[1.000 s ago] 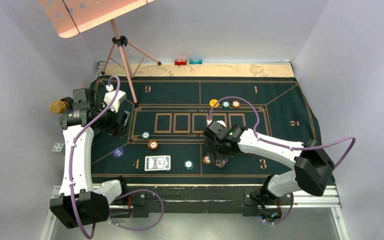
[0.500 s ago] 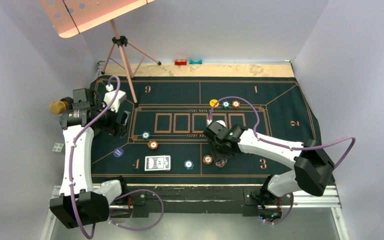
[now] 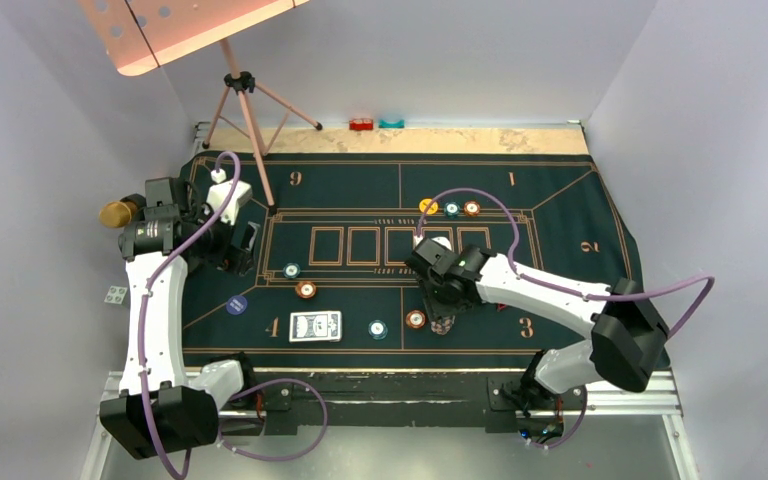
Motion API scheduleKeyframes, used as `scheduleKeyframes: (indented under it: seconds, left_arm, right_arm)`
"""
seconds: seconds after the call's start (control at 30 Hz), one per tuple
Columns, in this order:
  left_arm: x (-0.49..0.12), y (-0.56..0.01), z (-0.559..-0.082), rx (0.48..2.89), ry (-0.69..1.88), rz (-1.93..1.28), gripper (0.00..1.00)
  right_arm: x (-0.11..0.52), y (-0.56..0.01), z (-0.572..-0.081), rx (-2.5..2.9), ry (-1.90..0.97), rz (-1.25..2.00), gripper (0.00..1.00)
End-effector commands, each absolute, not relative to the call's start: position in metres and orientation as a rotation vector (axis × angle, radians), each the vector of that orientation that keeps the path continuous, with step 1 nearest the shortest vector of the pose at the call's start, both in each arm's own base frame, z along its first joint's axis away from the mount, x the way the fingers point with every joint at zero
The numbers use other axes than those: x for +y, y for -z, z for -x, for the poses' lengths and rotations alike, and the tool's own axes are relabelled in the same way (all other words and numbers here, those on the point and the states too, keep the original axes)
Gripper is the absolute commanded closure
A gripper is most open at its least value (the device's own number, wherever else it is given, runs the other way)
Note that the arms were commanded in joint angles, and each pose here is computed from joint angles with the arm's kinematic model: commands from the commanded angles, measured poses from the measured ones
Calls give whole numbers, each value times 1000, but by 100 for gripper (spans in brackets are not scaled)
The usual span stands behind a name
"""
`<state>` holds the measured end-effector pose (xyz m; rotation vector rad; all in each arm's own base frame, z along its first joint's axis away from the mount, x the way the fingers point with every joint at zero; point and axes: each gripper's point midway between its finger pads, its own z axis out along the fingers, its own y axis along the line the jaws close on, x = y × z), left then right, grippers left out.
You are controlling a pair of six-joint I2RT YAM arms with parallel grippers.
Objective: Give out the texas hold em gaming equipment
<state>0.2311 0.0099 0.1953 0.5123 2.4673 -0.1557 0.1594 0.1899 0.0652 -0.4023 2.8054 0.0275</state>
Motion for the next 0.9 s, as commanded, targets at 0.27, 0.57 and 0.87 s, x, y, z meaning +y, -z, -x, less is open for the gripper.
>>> scheduleKeyframes:
  seconds: [0.27, 0.57, 0.87]
  left_arm:
    - [7, -203, -240, 2412, 170, -506, 0]
    - [3, -198, -246, 2426, 219, -464, 0]
    - [0, -196, -246, 2416, 236, -453, 0]
  right_arm:
    - [262, -157, -227, 2594, -157, 459, 81]
    - [383, -133, -293, 2575, -289, 602, 86]
    - [457, -102, -316, 2559, -392, 665, 86]
